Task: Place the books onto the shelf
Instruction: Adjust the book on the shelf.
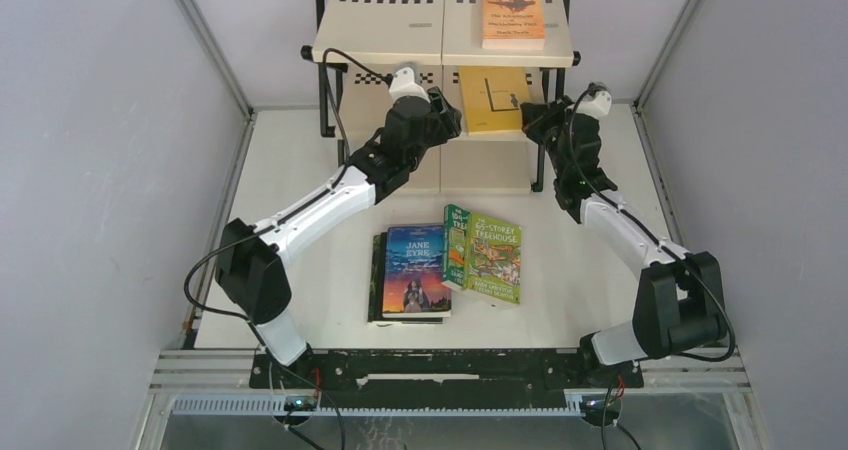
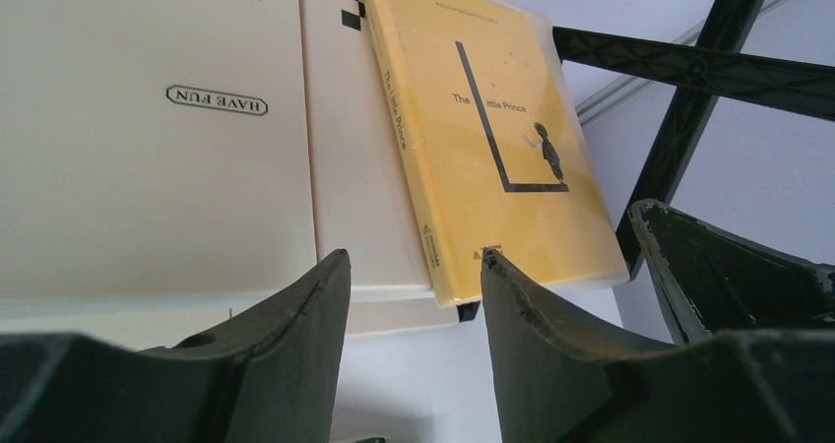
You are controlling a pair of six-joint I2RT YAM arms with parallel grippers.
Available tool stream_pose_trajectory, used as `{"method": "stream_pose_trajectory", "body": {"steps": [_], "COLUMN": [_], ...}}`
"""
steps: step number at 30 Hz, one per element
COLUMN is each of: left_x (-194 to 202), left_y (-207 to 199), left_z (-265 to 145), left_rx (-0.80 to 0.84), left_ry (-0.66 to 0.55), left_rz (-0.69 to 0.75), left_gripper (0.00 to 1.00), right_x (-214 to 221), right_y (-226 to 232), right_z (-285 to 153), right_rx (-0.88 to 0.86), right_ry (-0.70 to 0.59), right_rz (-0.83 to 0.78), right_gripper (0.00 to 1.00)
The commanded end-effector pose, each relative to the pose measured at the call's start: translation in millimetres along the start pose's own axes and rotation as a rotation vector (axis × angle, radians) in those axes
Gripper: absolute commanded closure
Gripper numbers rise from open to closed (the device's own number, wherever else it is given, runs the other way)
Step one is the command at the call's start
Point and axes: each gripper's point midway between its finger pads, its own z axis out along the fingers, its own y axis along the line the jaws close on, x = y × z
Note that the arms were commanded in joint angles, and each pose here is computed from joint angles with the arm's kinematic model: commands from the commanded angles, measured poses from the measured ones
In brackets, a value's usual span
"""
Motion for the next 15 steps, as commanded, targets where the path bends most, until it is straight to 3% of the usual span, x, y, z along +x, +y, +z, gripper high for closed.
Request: {"method": "stream_pose_trajectory", "body": {"steps": [1,15], "left_x": [-29.7,-39.9], "left_y": [-7.5,-9.3], "left_z": [9.1,36.8], "left_rx": [0.019,0.041], "left_ry": [-0.1,-0.126], "left_rz": [0.027,0.079], "left_gripper": [0.44,0.44], "right_x": [-29.1,-38.8], "right_y": [16.9,-1.7], "right_z": [8.4,20.5], "right_rx": [-0.034,0.088], "right_ry": [-0.096,-0.161], "right_rz": [-0.011,-0.1], "right_gripper": [0.98,1.0]}}
